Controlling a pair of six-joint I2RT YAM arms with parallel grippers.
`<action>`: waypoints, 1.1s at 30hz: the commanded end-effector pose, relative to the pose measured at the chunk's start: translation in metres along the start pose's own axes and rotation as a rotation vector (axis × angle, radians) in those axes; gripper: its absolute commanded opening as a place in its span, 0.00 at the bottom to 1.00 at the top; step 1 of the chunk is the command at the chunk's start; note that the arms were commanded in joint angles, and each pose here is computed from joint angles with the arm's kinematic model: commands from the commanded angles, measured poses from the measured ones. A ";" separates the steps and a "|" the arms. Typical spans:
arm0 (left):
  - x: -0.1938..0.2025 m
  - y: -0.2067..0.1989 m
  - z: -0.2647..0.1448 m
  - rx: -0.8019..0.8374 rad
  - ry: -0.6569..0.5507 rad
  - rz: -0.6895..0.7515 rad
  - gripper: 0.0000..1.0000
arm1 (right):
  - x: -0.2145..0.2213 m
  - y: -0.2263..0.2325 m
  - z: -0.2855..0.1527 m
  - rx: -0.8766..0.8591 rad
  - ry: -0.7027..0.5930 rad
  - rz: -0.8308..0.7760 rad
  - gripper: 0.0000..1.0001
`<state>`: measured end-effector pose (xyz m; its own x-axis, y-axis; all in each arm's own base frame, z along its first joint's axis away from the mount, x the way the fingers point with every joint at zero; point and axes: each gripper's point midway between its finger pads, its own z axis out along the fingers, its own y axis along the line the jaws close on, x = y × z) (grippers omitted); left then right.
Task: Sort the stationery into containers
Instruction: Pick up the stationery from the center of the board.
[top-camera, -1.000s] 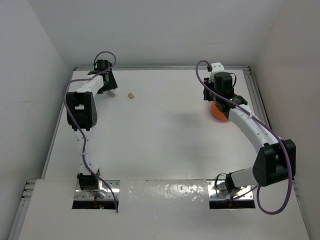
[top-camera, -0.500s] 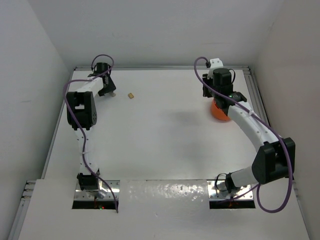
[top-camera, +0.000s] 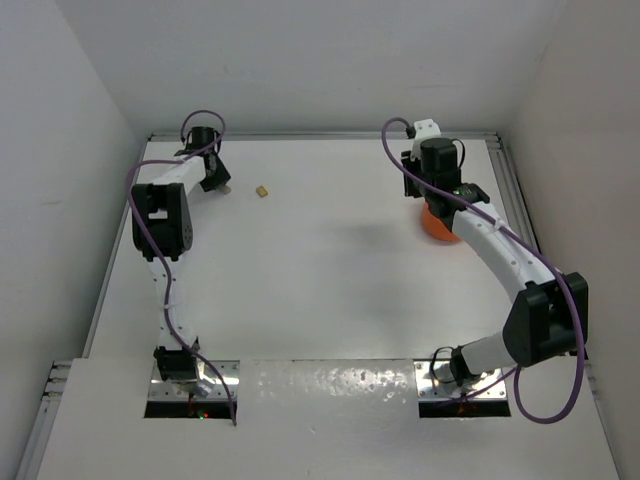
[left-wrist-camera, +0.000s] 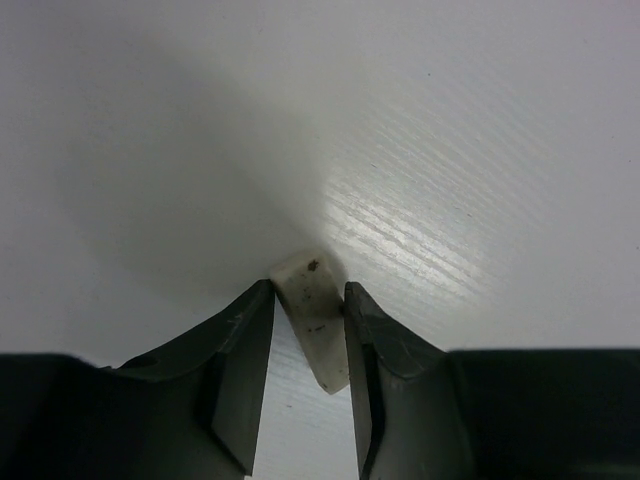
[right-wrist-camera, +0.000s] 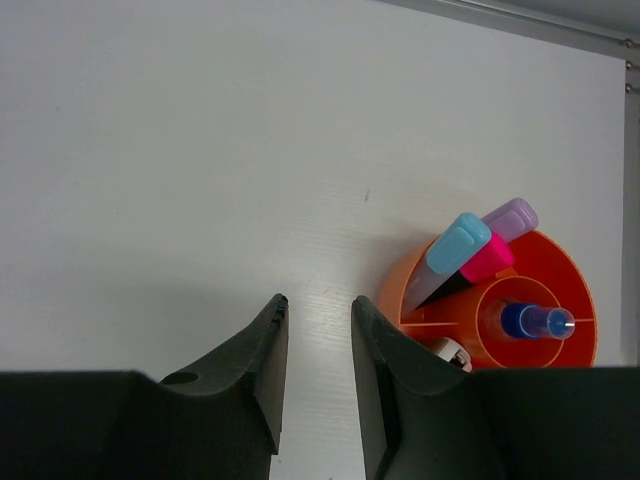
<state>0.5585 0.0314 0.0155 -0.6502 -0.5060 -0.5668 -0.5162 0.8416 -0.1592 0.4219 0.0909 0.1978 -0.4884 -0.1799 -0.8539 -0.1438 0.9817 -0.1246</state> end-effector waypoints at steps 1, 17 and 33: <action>0.053 0.021 -0.001 -0.046 0.185 -0.007 0.39 | -0.024 -0.001 -0.006 0.015 -0.057 -0.009 0.31; 0.061 0.017 -0.004 -0.021 0.211 -0.020 0.23 | -0.018 -0.005 -0.014 0.044 -0.055 -0.022 0.31; 0.008 -0.138 -0.111 0.714 -0.044 0.480 0.00 | -0.044 0.052 -0.029 -0.280 -0.061 -0.089 0.35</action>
<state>0.5512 -0.0310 0.0317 -0.7749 -0.3631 -0.5173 -0.2290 0.9242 -0.3055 0.4122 0.1082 0.2069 -0.4914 -0.2294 -0.8402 -0.2415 0.9627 -0.1217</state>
